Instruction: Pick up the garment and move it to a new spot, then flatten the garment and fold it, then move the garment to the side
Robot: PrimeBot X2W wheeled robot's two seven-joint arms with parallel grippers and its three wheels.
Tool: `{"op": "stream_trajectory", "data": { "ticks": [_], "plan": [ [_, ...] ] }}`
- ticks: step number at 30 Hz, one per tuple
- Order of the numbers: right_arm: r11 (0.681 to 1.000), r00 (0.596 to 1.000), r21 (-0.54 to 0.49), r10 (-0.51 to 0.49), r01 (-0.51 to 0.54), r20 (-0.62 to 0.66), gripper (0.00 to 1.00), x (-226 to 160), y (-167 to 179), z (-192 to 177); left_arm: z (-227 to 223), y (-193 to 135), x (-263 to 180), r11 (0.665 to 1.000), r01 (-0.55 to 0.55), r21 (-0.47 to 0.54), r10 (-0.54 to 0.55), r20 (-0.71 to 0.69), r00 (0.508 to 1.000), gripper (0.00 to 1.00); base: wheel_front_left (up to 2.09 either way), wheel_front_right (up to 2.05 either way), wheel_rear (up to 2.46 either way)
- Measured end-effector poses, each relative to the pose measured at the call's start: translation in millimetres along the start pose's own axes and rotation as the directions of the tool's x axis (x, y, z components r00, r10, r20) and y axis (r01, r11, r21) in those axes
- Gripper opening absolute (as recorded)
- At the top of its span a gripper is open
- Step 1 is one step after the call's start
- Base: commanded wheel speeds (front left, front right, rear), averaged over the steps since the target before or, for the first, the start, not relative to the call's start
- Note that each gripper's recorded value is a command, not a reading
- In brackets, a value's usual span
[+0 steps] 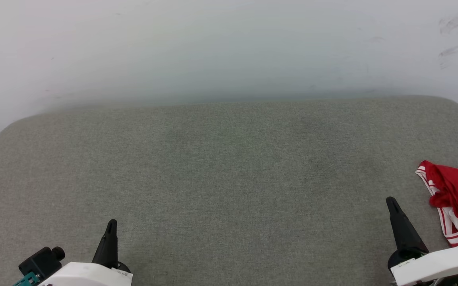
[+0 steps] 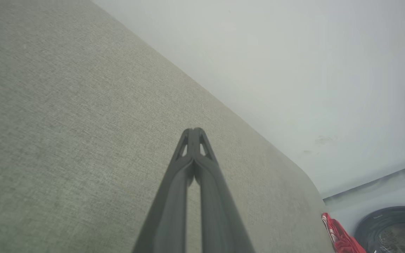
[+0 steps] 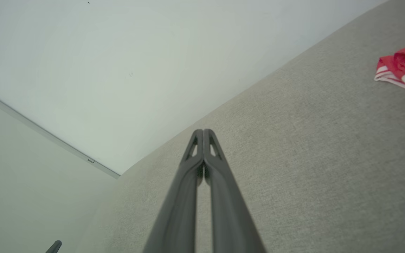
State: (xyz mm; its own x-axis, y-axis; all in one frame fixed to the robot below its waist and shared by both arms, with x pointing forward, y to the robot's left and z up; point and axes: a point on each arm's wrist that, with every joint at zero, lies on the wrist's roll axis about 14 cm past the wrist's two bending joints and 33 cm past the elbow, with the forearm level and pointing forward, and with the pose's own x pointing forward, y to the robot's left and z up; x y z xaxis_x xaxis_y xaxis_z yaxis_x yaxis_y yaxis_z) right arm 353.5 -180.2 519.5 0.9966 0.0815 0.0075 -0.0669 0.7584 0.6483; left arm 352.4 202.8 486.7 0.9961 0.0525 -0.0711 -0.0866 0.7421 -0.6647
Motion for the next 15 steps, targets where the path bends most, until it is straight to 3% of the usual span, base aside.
{"op": "stream_trajectory", "data": {
  "ticks": [15],
  "plan": [
    [0.980, 1.000, 0.198, -0.010, 0.008, 0.009, 0.00, 7.6, -5.0, 0.4, 0.9, -1.5, 8.2, 0.981, -0.003, -0.192, 0.000, -0.014, 1.000, 0.00, 0.00, 0.00, 0.00]
  ]
}}
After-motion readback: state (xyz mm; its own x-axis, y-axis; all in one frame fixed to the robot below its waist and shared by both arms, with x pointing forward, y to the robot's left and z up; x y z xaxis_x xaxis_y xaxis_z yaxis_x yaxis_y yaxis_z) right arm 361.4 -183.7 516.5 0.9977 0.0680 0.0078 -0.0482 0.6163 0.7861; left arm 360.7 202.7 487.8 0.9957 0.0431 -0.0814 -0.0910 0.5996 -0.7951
